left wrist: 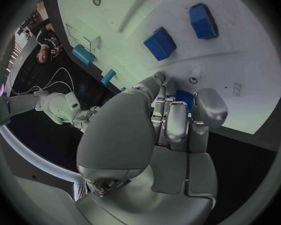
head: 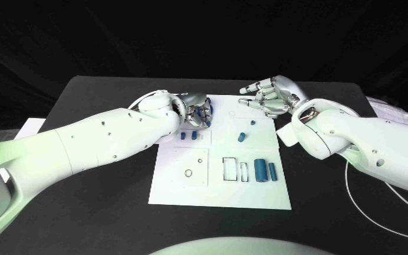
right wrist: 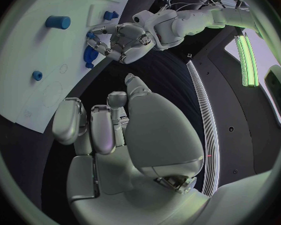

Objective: Assemble the parts on the task board

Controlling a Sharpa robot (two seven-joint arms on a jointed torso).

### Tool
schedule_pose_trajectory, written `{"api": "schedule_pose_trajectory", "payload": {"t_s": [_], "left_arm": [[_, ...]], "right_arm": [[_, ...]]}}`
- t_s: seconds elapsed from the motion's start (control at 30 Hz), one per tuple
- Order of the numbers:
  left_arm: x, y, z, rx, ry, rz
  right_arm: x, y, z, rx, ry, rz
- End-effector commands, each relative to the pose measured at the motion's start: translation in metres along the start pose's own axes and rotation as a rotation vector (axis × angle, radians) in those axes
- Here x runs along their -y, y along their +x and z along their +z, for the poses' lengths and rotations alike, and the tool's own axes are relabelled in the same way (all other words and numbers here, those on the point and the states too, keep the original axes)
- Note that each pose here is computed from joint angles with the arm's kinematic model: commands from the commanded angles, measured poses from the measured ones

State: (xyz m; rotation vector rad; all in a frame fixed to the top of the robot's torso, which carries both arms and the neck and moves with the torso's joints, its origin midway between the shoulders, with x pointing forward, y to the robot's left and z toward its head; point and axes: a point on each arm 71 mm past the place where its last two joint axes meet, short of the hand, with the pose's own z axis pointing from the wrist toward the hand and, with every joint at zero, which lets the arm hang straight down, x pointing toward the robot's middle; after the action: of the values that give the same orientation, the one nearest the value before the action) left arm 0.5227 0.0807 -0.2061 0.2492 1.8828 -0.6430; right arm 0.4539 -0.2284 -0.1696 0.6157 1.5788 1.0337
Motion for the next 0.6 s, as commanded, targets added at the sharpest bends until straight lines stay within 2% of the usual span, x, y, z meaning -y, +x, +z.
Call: {"api": "schedule_pose_trajectory", "payload": {"t_s": [0.03, 0.6], "left_arm": [[0.0021, 0.0050, 0.0013, -0.043, -0.004, 0.021], [0.0071, 0.0093, 0.0018, -0.071, -0.004, 0.025]], "right_arm": [[-0.0011, 0.0022, -0.0001, -0.017, -0.012, -0.002], [-0.0013, 0.0023, -0.0002, -0.018, -0.013, -0.002]]}}
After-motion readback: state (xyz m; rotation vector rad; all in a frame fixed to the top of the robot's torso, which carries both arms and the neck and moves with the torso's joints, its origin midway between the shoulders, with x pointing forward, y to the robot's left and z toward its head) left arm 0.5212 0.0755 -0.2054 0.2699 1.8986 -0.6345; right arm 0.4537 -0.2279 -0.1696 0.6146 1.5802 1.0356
